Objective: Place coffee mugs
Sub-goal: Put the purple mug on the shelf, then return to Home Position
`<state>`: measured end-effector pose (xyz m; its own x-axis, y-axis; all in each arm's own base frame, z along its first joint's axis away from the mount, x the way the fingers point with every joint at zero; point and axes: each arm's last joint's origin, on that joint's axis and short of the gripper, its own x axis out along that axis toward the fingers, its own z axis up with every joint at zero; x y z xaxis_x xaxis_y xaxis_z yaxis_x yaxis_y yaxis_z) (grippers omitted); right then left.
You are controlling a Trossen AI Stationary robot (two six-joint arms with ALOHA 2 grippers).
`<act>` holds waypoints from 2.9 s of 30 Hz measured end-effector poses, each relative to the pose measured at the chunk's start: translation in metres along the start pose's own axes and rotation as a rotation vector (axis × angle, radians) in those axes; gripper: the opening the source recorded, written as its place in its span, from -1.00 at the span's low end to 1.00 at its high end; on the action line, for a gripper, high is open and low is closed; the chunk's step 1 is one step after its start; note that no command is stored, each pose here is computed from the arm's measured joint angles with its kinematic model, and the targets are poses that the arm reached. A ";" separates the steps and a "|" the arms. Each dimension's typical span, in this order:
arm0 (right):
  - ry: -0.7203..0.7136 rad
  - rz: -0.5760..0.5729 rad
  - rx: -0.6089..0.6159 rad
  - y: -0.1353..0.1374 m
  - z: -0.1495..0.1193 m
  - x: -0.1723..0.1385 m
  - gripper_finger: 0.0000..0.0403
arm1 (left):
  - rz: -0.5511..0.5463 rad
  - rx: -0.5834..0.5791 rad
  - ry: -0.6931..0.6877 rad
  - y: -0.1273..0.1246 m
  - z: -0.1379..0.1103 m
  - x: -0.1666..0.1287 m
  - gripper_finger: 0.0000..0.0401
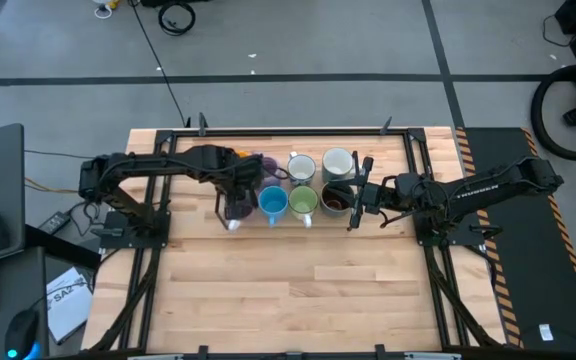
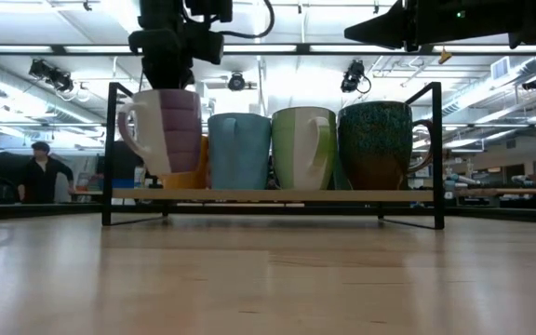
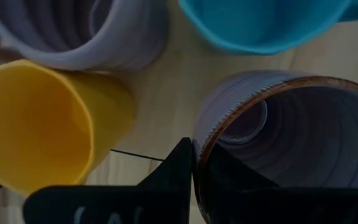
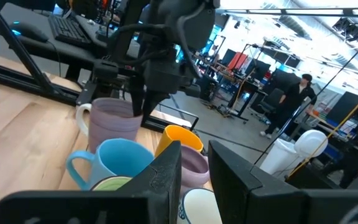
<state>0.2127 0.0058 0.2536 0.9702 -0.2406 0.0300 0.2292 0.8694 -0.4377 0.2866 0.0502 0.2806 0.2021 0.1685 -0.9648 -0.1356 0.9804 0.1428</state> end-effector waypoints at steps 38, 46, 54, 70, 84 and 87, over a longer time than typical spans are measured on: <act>-0.004 0.020 0.018 0.001 0.000 0.000 -0.57 | 0.025 -0.030 0.082 0.003 0.007 0.025 -0.80; -0.004 0.020 0.018 0.001 0.000 0.000 -0.57 | 0.029 -0.025 0.081 0.002 0.007 0.024 -0.80; -0.004 0.020 0.018 0.001 0.000 0.000 -0.57 | 0.048 -0.006 0.077 -0.003 0.008 0.024 -0.79; -0.004 0.020 0.018 0.001 0.000 0.000 -0.57 | 0.064 -0.022 0.052 -0.001 0.015 0.009 -0.45; 0.013 0.027 0.058 0.000 0.000 -0.003 -0.57 | 0.101 -0.014 -0.195 0.001 0.037 -0.056 -0.44; -0.005 0.046 0.096 -0.004 0.004 -0.010 -0.60 | 0.139 0.002 -0.272 -0.008 0.027 -0.062 -0.44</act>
<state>0.2027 0.0065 0.2586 0.9802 -0.1972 0.0166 0.1904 0.9169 -0.3508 0.3015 0.0346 0.3456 0.4343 0.3219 -0.8413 -0.1783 0.9462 0.2701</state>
